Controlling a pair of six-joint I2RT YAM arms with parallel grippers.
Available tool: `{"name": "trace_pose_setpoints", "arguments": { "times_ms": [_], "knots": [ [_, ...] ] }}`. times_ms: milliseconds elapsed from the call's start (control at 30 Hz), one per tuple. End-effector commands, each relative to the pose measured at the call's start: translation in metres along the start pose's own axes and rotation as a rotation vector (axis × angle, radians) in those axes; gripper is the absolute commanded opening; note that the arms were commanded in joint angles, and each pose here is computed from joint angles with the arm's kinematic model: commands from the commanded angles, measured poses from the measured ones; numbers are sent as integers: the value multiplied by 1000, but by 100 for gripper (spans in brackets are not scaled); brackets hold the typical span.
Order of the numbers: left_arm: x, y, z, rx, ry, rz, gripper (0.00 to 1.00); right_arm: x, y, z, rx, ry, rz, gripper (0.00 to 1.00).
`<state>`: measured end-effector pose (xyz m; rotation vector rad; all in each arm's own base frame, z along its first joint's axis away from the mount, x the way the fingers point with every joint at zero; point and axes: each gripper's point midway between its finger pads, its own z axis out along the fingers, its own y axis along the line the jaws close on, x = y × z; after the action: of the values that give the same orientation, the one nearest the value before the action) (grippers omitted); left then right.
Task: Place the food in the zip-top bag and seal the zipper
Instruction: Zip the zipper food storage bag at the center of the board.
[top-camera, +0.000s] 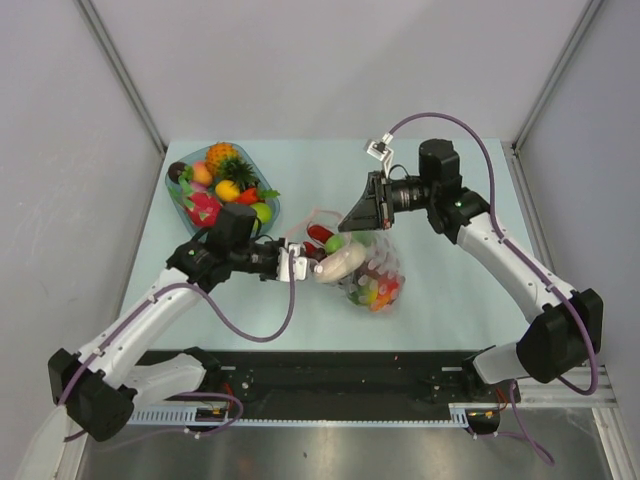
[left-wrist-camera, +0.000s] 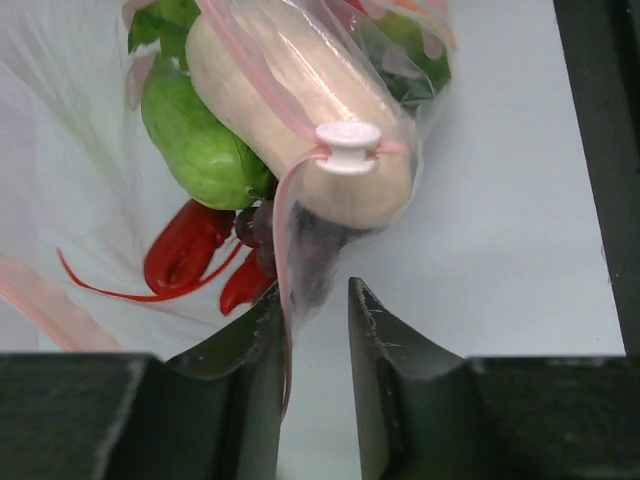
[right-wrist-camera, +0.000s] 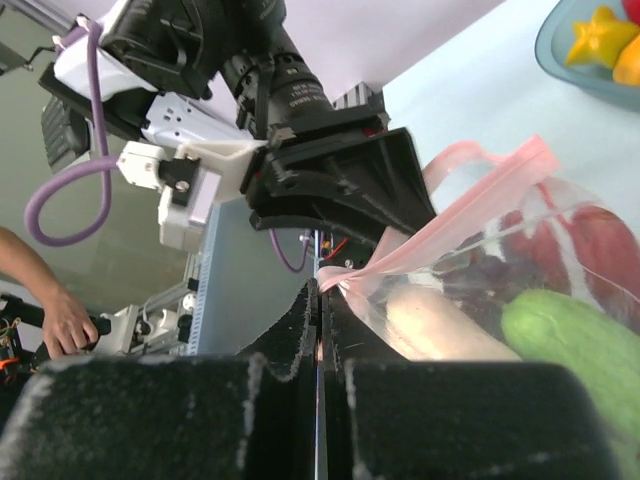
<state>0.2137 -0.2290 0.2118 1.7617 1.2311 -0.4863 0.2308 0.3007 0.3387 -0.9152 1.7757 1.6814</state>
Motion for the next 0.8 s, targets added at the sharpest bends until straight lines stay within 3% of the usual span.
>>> {"name": "trace_pose_setpoints", "arguments": {
  "times_ms": [0, 267, 433, 467, 533, 567, 633, 667, 700, 767],
  "knots": [
    [-21, -12, -5, 57, -105, 77, 27, -17, 27, -4, -34, -12, -153, 0],
    [-63, -3, -15, 39, -222, 95, 2, -18, 10, 3, 4, -2, -175, 0],
    [-123, 6, -5, 15, -351, 125, 0, -25, 14, 35, -51, 18, -213, 0],
    [-127, 7, -2, 13, -361, 56, 0, -25, 17, 39, -58, 24, -220, 5],
    [-130, 18, 6, -17, -378, -18, 0, -23, 20, 43, -54, 45, -243, 27],
    [-124, 23, 9, -42, -353, -103, 0, -23, 18, 41, -29, 44, -255, 55],
    [-119, 28, 12, -69, -342, -161, 0, -19, 11, 33, 29, 56, -242, 76],
    [-116, 29, 13, -80, -336, -209, 0, -27, 6, 20, 83, 28, -265, 93],
    [-111, 26, 15, -85, -334, -235, 0, -27, 3, 12, 111, 25, -250, 99],
    [-110, 27, 15, -100, -346, -260, 0, -35, -3, -14, 177, -3, -286, 100]
  ]
}}
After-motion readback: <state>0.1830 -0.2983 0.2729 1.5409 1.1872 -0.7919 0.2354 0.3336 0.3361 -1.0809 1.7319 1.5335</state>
